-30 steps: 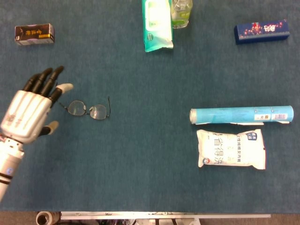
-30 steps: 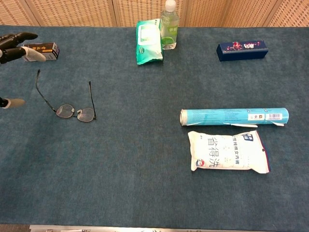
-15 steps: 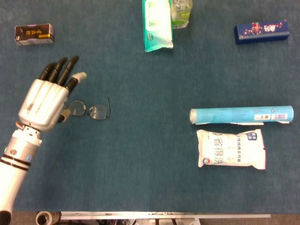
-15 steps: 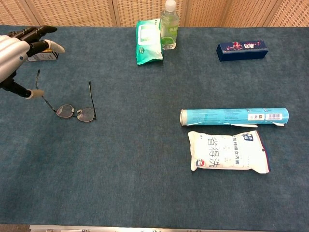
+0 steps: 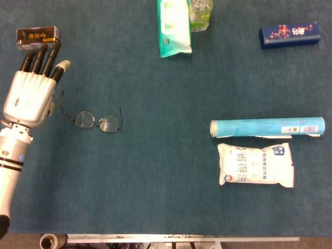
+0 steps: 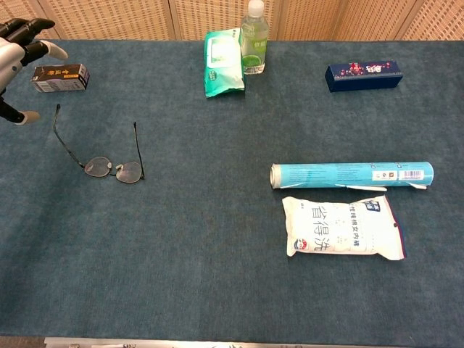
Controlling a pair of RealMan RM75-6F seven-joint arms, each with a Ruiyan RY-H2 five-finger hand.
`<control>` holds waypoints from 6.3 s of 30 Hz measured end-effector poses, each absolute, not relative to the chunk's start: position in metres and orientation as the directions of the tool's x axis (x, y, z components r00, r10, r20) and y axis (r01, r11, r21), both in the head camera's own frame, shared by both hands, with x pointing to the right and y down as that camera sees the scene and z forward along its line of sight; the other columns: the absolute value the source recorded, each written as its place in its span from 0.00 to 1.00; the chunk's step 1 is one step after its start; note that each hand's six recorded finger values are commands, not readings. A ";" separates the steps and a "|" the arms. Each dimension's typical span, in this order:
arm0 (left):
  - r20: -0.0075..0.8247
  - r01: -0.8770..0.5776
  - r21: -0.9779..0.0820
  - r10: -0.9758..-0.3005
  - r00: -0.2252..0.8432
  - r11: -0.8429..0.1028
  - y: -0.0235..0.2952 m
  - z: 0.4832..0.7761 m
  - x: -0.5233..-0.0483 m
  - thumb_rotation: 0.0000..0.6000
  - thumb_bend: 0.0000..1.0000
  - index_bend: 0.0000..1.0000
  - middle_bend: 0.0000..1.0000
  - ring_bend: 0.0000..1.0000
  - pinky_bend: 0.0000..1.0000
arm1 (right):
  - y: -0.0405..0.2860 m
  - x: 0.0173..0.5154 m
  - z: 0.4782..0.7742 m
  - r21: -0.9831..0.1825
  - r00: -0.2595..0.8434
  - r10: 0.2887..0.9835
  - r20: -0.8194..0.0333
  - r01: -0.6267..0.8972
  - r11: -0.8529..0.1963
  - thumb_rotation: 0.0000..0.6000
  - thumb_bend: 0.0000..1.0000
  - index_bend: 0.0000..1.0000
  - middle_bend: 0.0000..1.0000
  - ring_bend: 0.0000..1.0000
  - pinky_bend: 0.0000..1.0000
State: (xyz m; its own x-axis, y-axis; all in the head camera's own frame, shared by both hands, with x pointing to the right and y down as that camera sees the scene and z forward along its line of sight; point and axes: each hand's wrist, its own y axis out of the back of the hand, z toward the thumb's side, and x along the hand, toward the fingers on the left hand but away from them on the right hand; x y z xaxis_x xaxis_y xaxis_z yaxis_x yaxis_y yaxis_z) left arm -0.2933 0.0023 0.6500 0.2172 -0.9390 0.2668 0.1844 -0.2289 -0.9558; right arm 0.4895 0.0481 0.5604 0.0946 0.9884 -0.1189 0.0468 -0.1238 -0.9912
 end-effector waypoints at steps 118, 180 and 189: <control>0.449 0.197 -0.894 -0.804 0.390 -0.403 0.036 0.742 -0.237 1.00 0.13 0.19 0.00 0.00 0.12 | 0.049 0.492 0.547 -0.993 0.085 0.993 -0.083 0.078 -0.090 1.00 0.32 0.39 0.37 0.22 0.37; 0.311 0.109 -0.950 -0.859 0.407 -0.292 0.022 0.730 -0.236 1.00 0.15 0.21 0.00 0.00 0.12 | 0.048 0.490 0.547 -0.993 0.093 0.992 -0.080 0.079 -0.087 1.00 0.32 0.39 0.37 0.22 0.37; 0.295 0.084 -0.954 -0.859 0.418 -0.287 0.023 0.731 -0.233 1.00 0.23 0.21 0.00 0.00 0.12 | 0.048 0.490 0.547 -0.993 0.094 0.992 -0.079 0.080 -0.087 1.00 0.32 0.39 0.37 0.22 0.37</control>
